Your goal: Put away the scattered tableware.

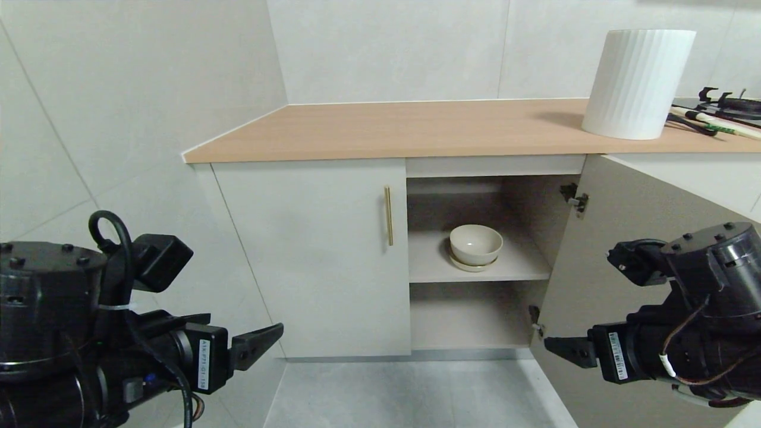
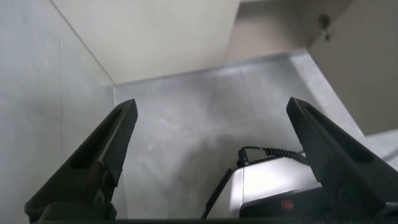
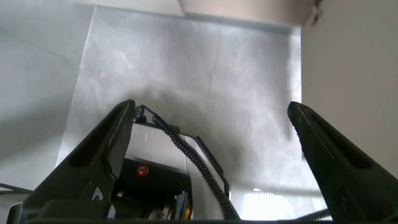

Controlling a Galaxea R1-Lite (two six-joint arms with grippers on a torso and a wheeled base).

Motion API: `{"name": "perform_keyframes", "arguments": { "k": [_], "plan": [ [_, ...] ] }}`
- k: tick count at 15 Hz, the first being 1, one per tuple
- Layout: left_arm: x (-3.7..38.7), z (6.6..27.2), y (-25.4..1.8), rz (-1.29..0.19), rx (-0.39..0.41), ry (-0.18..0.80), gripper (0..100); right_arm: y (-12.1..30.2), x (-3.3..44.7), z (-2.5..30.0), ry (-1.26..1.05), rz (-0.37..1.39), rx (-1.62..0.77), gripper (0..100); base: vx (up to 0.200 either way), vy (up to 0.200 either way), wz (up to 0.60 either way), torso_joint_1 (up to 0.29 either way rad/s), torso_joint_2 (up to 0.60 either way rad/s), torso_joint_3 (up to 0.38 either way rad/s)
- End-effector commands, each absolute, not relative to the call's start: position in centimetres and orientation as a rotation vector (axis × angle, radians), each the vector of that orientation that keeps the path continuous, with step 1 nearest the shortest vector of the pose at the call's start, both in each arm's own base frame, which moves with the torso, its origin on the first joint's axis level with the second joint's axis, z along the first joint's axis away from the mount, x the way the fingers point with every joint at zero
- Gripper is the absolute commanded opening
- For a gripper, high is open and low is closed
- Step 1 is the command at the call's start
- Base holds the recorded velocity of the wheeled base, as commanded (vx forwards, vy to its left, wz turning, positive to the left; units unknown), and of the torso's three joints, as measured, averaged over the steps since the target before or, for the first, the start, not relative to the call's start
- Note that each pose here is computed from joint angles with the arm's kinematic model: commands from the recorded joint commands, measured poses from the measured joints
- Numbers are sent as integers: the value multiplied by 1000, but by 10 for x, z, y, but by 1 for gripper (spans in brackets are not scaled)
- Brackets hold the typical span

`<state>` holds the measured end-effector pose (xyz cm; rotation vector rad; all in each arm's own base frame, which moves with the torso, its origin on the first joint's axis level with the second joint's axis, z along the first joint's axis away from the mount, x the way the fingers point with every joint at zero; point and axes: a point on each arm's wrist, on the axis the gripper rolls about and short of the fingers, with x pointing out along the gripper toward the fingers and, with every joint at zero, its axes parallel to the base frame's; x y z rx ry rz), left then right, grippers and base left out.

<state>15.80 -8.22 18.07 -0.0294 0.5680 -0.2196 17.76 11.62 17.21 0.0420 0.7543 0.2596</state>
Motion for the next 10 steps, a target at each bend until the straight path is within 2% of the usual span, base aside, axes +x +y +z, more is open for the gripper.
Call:
{"name": "perform_keyframes", "arguments": {
  "k": [1,2,10],
  "plan": [
    [159,179,-83,-219,-26,575,100,117,178,170,761,258,39,100,-200,0,0,2,2,2],
    [159,179,-83,-220,-25,575,100,117,178,170,761,259,37,100,-200,0,0,2,2,-2],
    [159,178,-83,-222,-24,582,100,116,177,170,764,259,35,100,0,0,0,0,0,0]
  ]
}}
